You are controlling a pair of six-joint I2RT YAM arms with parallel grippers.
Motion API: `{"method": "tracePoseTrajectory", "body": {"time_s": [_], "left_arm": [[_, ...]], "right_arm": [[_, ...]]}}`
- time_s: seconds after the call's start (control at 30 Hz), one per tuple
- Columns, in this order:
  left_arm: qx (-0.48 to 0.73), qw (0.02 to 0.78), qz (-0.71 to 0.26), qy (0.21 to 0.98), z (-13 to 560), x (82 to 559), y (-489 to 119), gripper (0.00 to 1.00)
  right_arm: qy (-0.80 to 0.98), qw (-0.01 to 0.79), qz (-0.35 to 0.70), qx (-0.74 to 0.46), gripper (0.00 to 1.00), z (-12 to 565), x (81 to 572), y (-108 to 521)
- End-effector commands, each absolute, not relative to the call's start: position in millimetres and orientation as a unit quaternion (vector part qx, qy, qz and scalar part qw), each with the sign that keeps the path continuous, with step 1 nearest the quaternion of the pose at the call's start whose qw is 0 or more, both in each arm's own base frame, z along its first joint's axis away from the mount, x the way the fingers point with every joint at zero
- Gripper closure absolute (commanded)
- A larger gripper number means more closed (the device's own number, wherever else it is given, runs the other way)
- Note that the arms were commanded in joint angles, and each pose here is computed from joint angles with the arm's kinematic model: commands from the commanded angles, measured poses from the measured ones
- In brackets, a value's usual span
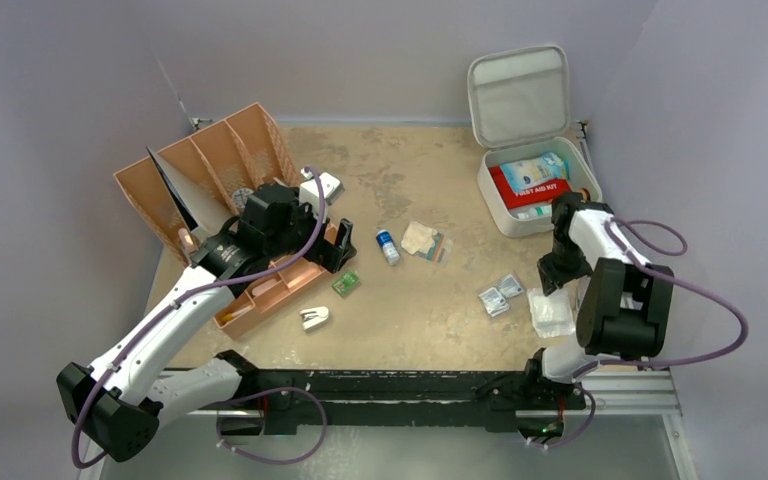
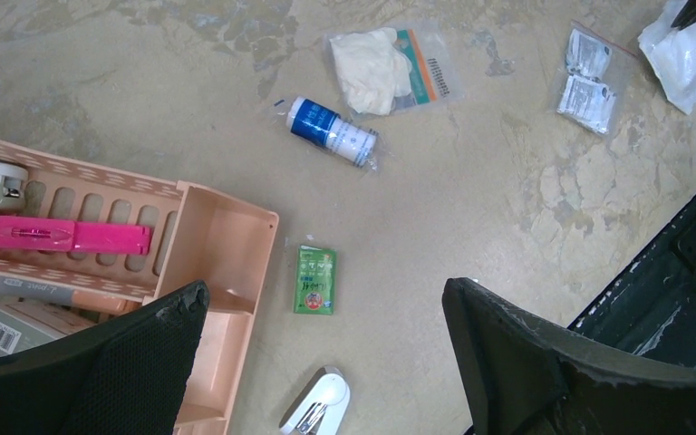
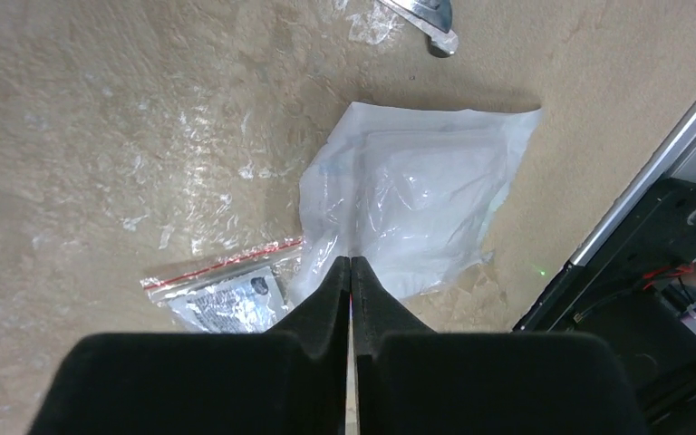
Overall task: Organize the medicine kit
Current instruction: Pick up the medical item at the center of the board.
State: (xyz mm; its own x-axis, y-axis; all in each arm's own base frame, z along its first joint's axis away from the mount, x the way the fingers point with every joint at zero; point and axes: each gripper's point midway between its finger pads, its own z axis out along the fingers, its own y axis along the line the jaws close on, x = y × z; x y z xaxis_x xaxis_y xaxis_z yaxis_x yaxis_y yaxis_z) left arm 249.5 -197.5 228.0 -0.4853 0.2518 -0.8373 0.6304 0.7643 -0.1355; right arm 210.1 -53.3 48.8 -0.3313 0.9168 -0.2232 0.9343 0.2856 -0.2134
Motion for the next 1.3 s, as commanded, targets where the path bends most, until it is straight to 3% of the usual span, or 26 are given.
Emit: {"method": "tracePoseTrajectory", "body": {"time_s": [0.0, 0.5, 0.7, 1.27], "left_arm": [[0.262, 0.458, -0.217, 0.821, 245.9, 252.8, -197.7, 0.01], [0.260, 0.456, -0.216, 0.823, 243.6, 253.5, -197.7, 0.01], [0.259, 0.455, -0.213, 0.825, 242.0, 254.2, -196.9, 0.01], [0.259, 0.451, -0.212, 0.827, 238.6, 255.5, -197.7, 0.01]], "right_arm": [[0.794, 0.069, -0.177, 0.577, 1.00, 74.8, 203.9, -66.6], [0.820, 0.288, -0.073, 0.489, 1.00, 160.1, 259.8, -73.8], [0.819, 0.327, -0.035, 0.470, 1.00, 177.0, 294.1, -70.7], [0.799, 0.480, -0.103, 0.347, 1.00, 245.4, 391.6, -96.0]]}}
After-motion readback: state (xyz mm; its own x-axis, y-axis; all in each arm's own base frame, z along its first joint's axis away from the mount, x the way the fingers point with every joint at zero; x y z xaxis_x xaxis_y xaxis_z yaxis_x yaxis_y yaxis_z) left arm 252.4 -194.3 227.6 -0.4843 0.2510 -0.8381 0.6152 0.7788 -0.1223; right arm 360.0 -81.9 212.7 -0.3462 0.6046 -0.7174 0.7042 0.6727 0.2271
